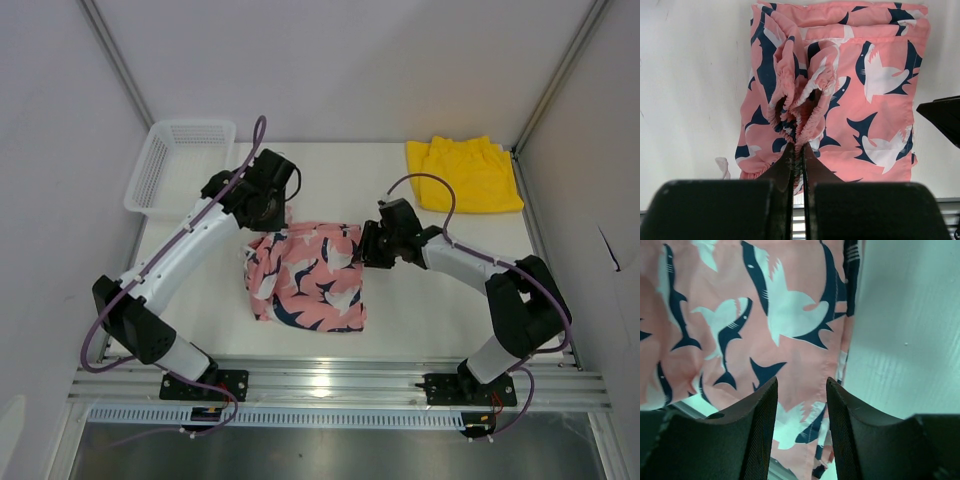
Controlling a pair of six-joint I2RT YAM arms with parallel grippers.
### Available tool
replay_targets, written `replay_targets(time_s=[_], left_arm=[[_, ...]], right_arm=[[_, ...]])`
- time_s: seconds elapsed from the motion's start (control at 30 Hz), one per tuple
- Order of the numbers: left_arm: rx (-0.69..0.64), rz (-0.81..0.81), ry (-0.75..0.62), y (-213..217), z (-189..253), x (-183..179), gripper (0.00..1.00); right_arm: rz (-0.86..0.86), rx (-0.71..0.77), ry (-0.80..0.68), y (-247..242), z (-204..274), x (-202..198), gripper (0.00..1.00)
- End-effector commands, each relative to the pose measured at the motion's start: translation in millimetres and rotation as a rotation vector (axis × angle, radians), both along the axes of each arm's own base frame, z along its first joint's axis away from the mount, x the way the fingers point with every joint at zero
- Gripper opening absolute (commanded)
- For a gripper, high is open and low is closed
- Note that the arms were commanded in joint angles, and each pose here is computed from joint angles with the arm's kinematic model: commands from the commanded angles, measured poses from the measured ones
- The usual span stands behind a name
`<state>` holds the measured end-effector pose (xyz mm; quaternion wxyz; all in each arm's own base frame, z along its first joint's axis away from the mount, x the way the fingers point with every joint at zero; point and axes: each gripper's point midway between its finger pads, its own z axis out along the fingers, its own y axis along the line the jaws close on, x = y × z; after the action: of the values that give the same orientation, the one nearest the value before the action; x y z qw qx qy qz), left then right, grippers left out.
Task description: Fold and stack the shorts
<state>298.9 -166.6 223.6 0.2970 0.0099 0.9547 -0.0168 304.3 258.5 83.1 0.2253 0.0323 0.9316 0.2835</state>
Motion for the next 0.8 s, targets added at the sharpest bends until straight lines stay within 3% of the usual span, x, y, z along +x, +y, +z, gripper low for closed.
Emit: replay_targets(time_s=[0.0, 0.53, 0.77], left_arm=[[-0.026, 0.021, -0.049, -9.3, 10.7, 8.6, 0.0], [-0.032, 0.036, -0.03, -25.7, 0.7, 8.5, 0.0], [-0.066, 0.054, -0.021, -37.1, -2.2, 7.9, 0.0]], right_arm=[[0.021, -0.068, -0.016, -9.7, -12.7, -2.0, 0.46], [0.037, -0.196, 0.048, -5.5, -64.1, -13.6, 0.42], [0.044, -0.244, 0.041, -1.6, -70.8, -17.5, 0.29]])
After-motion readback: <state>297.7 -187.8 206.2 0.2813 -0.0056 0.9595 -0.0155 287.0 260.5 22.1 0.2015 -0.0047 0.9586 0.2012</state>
